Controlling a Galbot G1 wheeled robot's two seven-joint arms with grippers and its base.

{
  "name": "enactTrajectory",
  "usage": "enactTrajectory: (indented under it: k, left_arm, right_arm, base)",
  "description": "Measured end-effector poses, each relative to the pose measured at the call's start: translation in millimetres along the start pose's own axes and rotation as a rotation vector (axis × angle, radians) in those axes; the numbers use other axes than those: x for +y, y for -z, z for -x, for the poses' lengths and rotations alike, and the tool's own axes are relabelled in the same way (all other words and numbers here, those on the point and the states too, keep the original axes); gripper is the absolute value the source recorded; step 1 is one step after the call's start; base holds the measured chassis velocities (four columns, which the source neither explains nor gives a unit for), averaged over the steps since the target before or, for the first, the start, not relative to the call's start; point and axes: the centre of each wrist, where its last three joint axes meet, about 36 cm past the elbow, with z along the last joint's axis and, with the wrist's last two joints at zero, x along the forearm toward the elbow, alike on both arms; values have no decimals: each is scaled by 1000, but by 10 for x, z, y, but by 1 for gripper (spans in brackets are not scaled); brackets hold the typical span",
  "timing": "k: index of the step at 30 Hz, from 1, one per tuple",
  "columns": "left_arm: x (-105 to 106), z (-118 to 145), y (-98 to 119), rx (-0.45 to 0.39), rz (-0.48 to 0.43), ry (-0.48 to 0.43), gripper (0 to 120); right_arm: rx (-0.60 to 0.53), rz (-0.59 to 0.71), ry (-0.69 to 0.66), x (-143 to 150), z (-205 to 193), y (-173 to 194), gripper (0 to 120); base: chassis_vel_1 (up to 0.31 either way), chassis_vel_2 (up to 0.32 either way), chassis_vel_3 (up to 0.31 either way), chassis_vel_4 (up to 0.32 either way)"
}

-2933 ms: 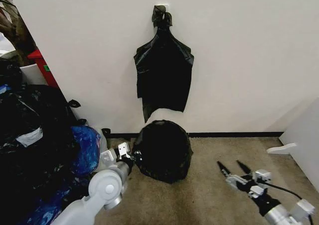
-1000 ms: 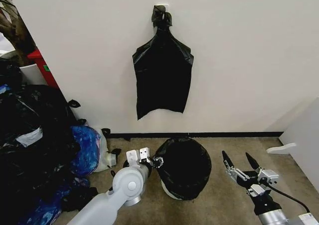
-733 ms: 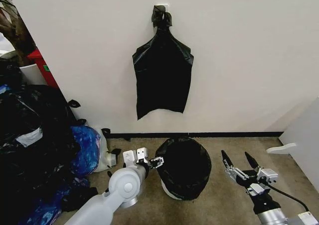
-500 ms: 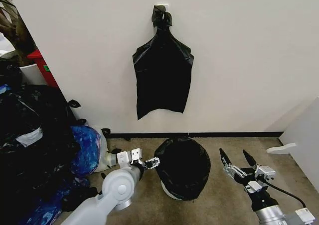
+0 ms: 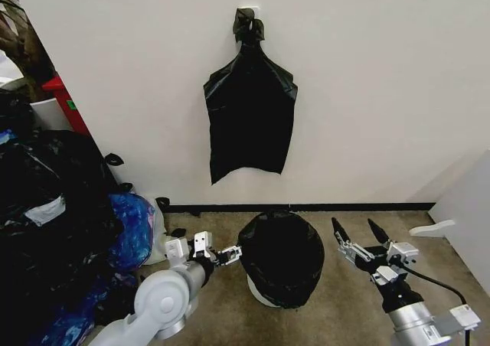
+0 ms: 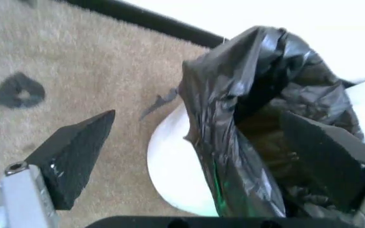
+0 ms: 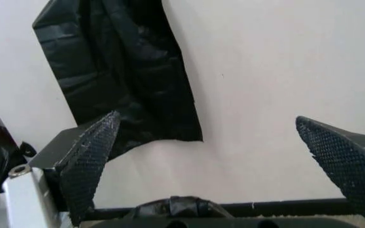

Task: Place the garbage bag over the trash bin.

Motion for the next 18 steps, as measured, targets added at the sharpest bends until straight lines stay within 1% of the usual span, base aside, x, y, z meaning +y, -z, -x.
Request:
enactTrajectory:
  k: [3,4,6,8,9,10,11,12,13,15,16,17,18]
  left_arm:
    - [-10,-97,1,-71,48,-17,100]
    - [-10,-97,1,-71,48,-17,100]
    - [1,-141,-21,-191,107,-31,100]
    - [86,-97,-74,-365,185,-45,100]
    - [171,-42,-129,-477,265,-64,100]
    - [217,-19,-160,-540,314,-88,100]
    - [217,-19,-160,-540,314,-88,100]
    - [240,-17,-167,-571,337,-100,100]
    - [309,-42,-136,-638,378,-122,100]
    - [426,-119,-37,-711,414,-132,100]
    - [469,-146,-14,-733,427,-138,100]
    - [647,-234,18,-807,493,-139,100]
    - [647,-234,18,-807,493,-139,100]
  right_arm:
    - [-16,-14,-13,19,15,78,100]
    - [-16,-14,-13,19,15,78,100]
    - [-21,-31,-23,24,8,122,100]
    - [-21,-59,-30,16,-4,146,100]
    - [-19,-84,-34,8,-10,157,100]
    - [-19,-99,-36,9,-13,162,100]
    - [-19,-99,-36,9,-13,162,100]
    - [-20,-103,-37,11,-14,164,100]
    - [-23,-115,-41,25,-15,168,100]
    - [-24,-131,-54,56,-11,152,100]
    - [-24,-137,-60,66,-7,145,100]
    - [-27,-172,-88,102,15,101,100]
    - [-27,-172,-88,102,15,101,100]
  base:
    - [0,0,0,0]
    - [0,0,0,0]
    - [0,0,0,0]
    - [0,0,0,0]
    - [0,0,0,0]
    - [0,0,0,0]
    - [0,0,0,0]
    - [0,0,0,0]
    - [0,0,0,0]
    - [0,0,0,0]
    - [0,0,0,0]
    - [0,0,0,0]
    - [0,0,0,0]
